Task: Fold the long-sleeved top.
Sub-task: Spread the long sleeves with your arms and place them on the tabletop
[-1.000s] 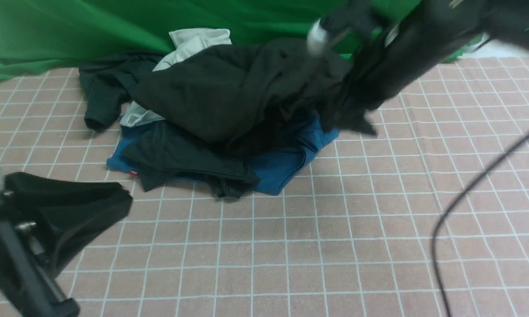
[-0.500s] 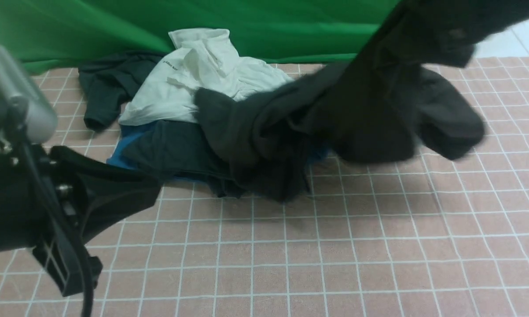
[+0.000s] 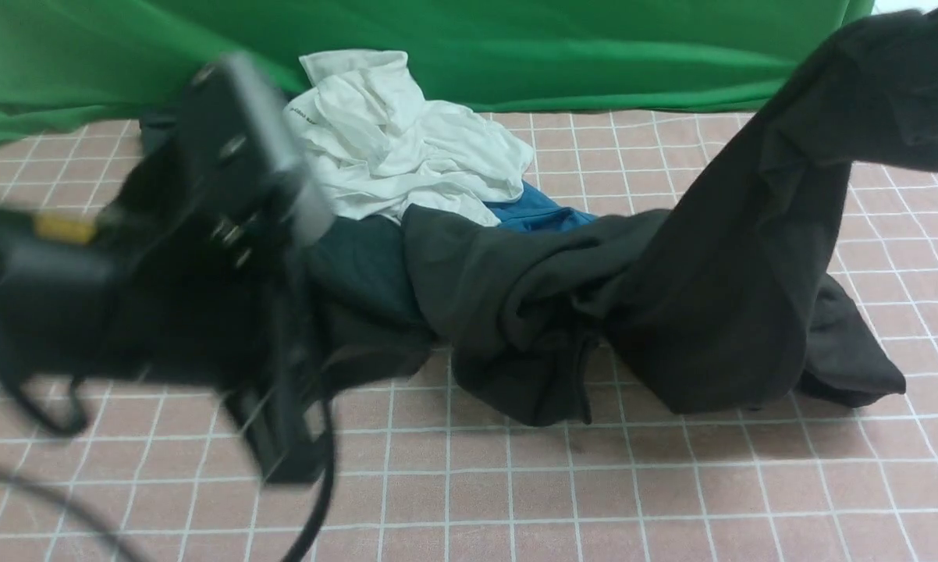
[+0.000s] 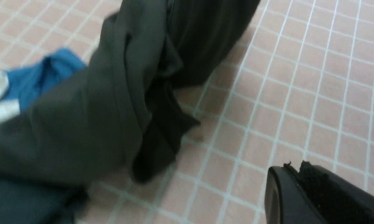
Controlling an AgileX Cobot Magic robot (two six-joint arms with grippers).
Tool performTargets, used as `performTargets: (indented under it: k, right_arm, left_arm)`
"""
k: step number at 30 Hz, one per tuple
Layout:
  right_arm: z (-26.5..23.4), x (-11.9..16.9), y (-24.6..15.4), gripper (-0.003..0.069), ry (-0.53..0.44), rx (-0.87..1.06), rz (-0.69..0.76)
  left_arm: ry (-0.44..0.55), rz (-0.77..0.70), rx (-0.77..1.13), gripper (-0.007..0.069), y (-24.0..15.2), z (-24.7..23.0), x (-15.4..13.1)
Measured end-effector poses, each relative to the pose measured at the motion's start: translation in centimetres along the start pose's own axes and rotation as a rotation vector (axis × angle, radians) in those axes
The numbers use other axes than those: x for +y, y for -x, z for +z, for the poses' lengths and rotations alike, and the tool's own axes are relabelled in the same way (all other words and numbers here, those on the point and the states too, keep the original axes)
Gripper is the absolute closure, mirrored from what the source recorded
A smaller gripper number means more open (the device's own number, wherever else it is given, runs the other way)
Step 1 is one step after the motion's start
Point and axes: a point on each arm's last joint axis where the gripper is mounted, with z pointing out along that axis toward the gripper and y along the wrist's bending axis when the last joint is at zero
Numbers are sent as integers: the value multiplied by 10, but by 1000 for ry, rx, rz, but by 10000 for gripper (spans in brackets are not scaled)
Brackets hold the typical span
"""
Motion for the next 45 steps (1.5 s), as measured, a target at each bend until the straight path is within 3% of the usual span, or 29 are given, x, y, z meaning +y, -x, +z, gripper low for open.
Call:
performTargets:
  k: [5,9,10,14,17,22,31,37,40,42,43,45]
  right_arm:
    - [-21,-2,0,572,-31,-50,11]
    - [-39,-2,-5,572,-40,-84,23]
    - [-39,-2,-5,572,-40,-84,23]
    - [-40,-1,-9,572,-39,-77,23]
    - [-39,-1,-9,572,-38,-74,22]
    - [-40,-1,-9,572,-39,-74,15]
    - [-40,-1,-9,572,-40,-80,3]
    - [-40,-1,-9,572,-40,-80,2]
    - [-40,-1,-9,572,-40,-80,2]
    - [-40,-1,-9,572,-40,-80,2]
    - [-41,-1,-9,572,-41,-81,2]
    - [-41,-1,-9,572,-40,-79,2]
  left_arm:
    - [-1,85,-8,552,22,22,22]
    - [-8,13,9,347,19,62,47]
    - [-3,5,12,336,18,66,50]
    - [74,-99,0,81,5,107,76]
    - [38,-134,17,-20,-2,129,84]
    - [-7,-53,31,-20,2,152,83]
    - [112,160,38,-20,5,187,76]
    - [248,149,74,16,-9,204,92]
    - [265,112,61,253,-7,200,94]
    - [262,112,54,369,-5,198,93]
    - [243,113,44,489,-1,193,90]
    - [197,112,22,559,7,183,84]
